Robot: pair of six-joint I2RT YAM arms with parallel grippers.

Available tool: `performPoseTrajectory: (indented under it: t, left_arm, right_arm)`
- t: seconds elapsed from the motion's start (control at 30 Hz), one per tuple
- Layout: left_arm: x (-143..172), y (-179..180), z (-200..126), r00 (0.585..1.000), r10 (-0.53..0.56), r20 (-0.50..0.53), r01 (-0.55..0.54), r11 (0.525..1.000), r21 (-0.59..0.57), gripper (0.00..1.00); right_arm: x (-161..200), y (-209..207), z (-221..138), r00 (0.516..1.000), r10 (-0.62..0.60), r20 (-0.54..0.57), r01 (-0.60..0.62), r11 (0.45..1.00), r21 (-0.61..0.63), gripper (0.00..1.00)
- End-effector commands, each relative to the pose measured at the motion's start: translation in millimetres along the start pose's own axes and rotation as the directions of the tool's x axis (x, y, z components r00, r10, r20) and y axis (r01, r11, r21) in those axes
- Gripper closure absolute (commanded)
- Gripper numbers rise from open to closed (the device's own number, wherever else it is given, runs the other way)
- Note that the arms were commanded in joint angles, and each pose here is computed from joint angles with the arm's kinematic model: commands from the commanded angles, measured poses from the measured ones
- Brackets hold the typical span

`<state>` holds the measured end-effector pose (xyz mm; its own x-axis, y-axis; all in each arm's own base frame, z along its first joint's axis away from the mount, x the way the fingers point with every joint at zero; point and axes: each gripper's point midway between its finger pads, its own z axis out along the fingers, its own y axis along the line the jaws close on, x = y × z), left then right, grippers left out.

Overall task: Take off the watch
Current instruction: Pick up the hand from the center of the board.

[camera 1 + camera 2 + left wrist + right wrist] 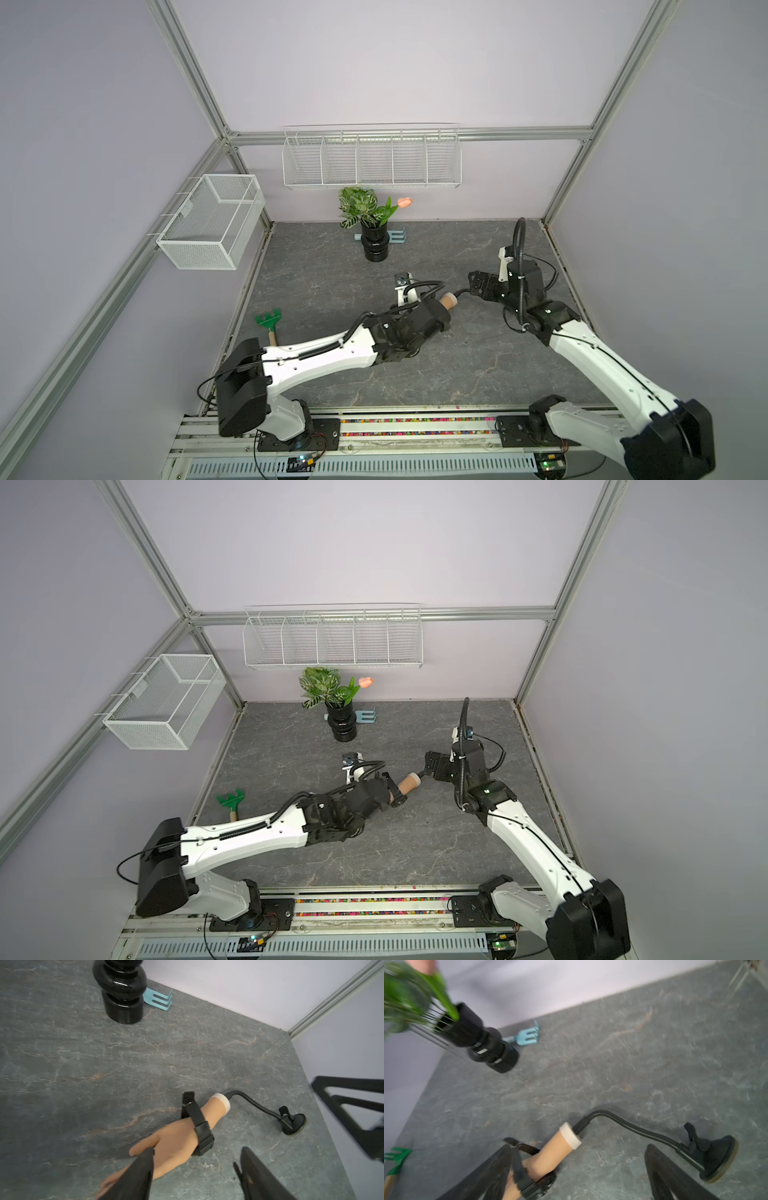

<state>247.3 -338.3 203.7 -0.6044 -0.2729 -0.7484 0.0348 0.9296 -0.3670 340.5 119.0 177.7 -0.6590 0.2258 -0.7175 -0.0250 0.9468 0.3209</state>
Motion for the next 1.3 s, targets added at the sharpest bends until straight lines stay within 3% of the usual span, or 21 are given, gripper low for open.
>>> performPoseTrajectory:
  t: [0.0,0.1,0.27,0.5,0.7,0.87,1.1,1.2,1.27]
  left_arm:
    - [4.5,25.7,10.7,0.999,-0.029,0.037,0.037,0.97,-0.24,0.29]
    - [5.5,21.8,28.7,0.998,-0.003,0.067,0.027,0.932,-0.361,0.34]
    - [15.2,22.2,55.9,1.0,-0.006,0.009,0.01,0.837,-0.547,0.34]
    - [31.0,36.0,91.6,0.998,0.002,-0.066,-0.044,0.77,-0.637,0.26]
    - [36.3,19.3,103.7,0.986,0.077,-0.145,-0.15,0.787,-0.598,0.26]
    - [48.9,13.3,108.0,0.981,0.069,-0.184,-0.164,0.801,-0.576,0.25]
    - [76.3,15.0,110.2,0.958,0.05,-0.281,-0.208,0.796,-0.569,0.33]
    - [79.9,13.7,112.8,0.958,0.047,-0.284,-0.206,0.803,-0.559,0.43]
    - [81.0,12.1,113.5,0.957,0.039,-0.286,-0.197,0.812,-0.549,0.56]
  right_arm:
    - [46.2,1.4,18.9,0.978,0.029,-0.207,-0.041,0.998,-0.057,0.0]
    - [54.4,9.8,29.4,0.972,0.058,-0.227,-0.085,0.99,-0.112,0.0]
    - [60.5,-8.4,22.3,0.975,0.072,-0.209,-0.085,0.995,-0.05,0.03]
    - [67.3,-42.4,5.9,0.95,0.218,-0.225,-0.209,0.976,0.062,0.08]
    - [68.6,-55.9,-2.2,0.925,0.306,-0.224,-0.301,0.952,0.057,0.09]
    - [64.7,-57.5,-7.4,0.917,0.337,-0.215,-0.336,0.941,0.043,0.1]
    - [64.8,-60.2,-18.4,0.877,0.437,-0.201,-0.441,0.897,0.027,0.1]
    - [64.4,-61.4,-22.3,0.878,0.439,-0.19,-0.443,0.896,0.023,0.1]
    - [65.3,-62.2,-25.2,0.879,0.436,-0.192,-0.439,0.898,0.025,0.1]
